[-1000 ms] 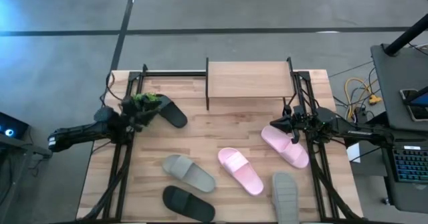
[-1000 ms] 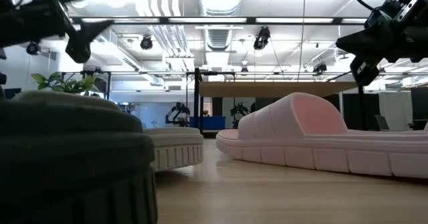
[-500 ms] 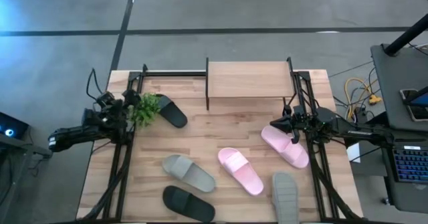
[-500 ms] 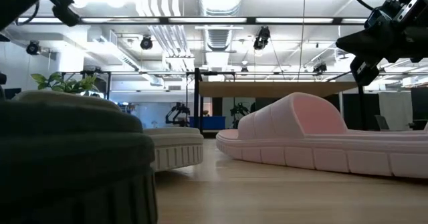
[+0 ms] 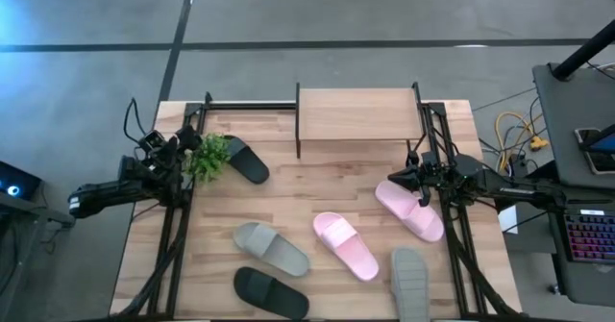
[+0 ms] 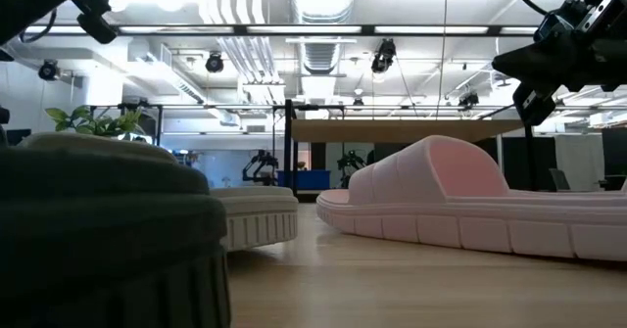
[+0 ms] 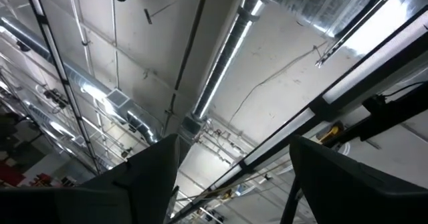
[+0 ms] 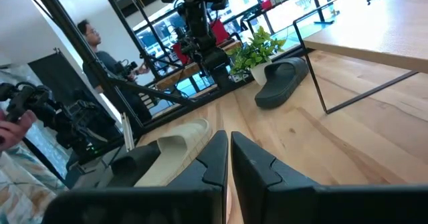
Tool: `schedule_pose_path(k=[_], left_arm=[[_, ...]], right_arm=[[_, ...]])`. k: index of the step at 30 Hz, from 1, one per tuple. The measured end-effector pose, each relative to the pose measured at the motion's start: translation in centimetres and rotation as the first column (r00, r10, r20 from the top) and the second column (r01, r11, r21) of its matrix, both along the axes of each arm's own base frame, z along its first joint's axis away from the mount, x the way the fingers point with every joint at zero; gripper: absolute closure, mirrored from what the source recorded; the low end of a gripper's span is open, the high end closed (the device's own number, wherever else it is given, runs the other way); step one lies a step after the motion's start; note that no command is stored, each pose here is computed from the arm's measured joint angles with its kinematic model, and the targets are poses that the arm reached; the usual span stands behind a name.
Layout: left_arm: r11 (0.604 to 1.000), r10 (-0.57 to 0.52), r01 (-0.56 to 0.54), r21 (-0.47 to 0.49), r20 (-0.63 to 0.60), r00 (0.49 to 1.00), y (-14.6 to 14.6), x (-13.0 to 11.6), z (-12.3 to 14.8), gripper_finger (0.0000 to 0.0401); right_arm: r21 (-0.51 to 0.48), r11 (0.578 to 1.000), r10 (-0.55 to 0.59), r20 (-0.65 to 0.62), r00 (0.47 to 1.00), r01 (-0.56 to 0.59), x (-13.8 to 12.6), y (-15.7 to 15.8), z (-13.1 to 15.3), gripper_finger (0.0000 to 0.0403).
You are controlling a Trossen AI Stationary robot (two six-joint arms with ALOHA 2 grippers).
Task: Pick and place slides into the shelf
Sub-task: Move the top black slipper under the shelf
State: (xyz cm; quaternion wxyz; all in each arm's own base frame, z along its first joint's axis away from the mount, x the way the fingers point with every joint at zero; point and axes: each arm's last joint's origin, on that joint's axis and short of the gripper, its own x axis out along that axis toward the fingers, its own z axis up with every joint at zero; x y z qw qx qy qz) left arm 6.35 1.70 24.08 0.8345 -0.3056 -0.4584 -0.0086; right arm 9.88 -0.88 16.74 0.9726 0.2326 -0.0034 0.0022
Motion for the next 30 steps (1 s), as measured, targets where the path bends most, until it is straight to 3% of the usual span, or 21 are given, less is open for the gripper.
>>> schedule_pose_path(k=[12, 17, 30], left_arm=[[0.997, -0.062, 0.063, -0.040, 0.026, 0.998, 0.0, 0.0, 0.2, 0.0131], [0.998, -0.058, 0.059, -0.035, 0.032, 0.998, 0.0, 0.0, 1.6, 0.0131], [0.994, -0.068, 0.053, -0.091, -0.162, 0.984, 0.8, 4.0, 3.1, 0.0131]], right_arm=[[0.000, 1.000, 0.000, 0.000, 1.000, 0.000, 0.0, 0.0, 0.0, 0.0390], [0.000, 1.000, 0.000, -0.001, 1.000, 0.000, 0.0, 0.0, 0.0, 0.0390], [0.000, 1.000, 0.000, -0.001, 1.000, 0.000, 0.0, 0.0, 0.0, 0.0390]])
